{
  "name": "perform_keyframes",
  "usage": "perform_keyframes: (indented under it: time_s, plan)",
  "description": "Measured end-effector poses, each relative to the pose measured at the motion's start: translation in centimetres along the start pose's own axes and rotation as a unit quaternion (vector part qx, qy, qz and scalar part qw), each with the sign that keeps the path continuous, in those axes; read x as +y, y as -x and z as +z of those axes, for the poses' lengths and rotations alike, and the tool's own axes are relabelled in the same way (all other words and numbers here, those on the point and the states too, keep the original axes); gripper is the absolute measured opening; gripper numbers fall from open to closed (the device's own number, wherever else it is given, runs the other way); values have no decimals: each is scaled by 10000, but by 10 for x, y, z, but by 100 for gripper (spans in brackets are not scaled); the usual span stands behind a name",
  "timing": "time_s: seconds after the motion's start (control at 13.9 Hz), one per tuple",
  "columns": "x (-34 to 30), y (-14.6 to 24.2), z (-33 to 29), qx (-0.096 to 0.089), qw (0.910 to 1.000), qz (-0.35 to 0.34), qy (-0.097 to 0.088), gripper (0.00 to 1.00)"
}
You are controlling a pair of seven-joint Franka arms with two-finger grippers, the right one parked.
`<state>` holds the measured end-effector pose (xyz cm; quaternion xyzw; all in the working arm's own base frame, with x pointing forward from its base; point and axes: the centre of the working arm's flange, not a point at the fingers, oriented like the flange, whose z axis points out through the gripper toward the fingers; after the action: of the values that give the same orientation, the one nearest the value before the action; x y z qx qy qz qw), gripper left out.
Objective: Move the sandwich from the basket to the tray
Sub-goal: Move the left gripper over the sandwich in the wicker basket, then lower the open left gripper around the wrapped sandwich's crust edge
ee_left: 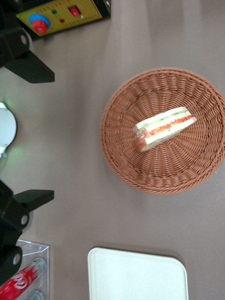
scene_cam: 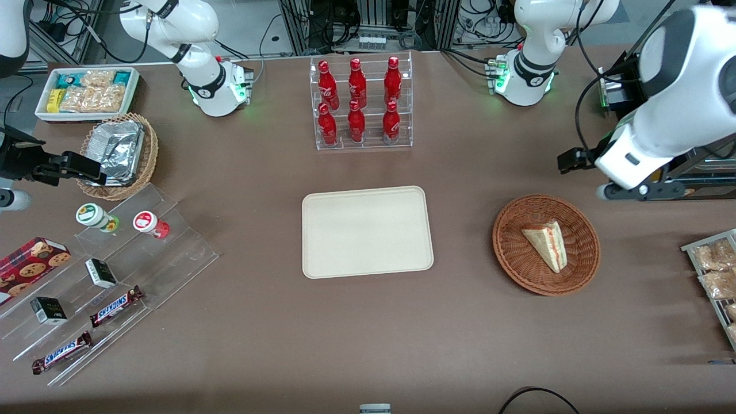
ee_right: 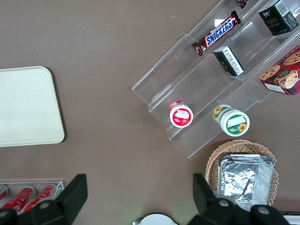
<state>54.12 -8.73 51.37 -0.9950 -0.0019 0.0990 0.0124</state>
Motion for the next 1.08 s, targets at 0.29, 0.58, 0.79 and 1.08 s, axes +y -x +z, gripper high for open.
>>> perform_keyframes:
  time_s: [0.29, 0.58, 0.79, 1.08]
  plan:
    - [1, -13, 58, 222, 9997, -8, 42, 100]
    - [-3, -22, 111, 534, 9985, -56, 110, 100]
    - [-13, -25, 147, 614, 9979, -146, 151, 100]
    - [-45, -31, 168, 580, 9952, -753, 243, 100]
